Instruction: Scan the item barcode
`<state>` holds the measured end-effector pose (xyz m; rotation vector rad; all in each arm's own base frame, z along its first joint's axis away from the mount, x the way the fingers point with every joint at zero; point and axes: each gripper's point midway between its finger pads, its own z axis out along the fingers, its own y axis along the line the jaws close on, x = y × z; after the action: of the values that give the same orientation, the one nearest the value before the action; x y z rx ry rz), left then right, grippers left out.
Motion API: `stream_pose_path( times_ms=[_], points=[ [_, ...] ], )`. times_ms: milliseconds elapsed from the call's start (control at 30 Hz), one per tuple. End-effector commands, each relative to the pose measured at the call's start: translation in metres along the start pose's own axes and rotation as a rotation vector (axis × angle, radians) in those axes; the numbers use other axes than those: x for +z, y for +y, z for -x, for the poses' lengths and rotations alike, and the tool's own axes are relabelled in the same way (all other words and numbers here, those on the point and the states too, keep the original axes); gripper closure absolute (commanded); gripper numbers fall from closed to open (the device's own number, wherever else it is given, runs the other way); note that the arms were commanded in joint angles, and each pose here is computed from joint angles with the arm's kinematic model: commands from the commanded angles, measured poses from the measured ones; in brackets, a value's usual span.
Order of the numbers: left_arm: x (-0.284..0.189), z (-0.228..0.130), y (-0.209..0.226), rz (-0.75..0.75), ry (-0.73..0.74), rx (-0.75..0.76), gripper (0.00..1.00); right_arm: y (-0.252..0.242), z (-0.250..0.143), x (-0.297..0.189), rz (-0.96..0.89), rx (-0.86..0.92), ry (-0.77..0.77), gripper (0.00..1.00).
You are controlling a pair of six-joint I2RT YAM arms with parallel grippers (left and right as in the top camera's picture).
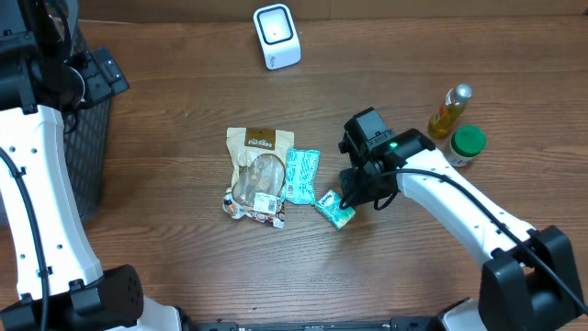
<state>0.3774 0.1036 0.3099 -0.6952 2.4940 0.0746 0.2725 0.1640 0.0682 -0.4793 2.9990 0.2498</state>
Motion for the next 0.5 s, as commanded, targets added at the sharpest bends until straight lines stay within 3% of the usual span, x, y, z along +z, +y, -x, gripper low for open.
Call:
stream_pose_path(
  times_ms=[0,467],
  points=[
    [0.0,0.002,-0.001,-0.003,-0.002,0.003,0.0,0.003,-0.008,0.012,0.028,-0.06,0.022,0.68],
    [0.0,0.002,-0.001,-0.003,-0.002,0.003,0.0,0.009,-0.011,0.041,0.092,-0.166,-0.023,0.72]
  ],
)
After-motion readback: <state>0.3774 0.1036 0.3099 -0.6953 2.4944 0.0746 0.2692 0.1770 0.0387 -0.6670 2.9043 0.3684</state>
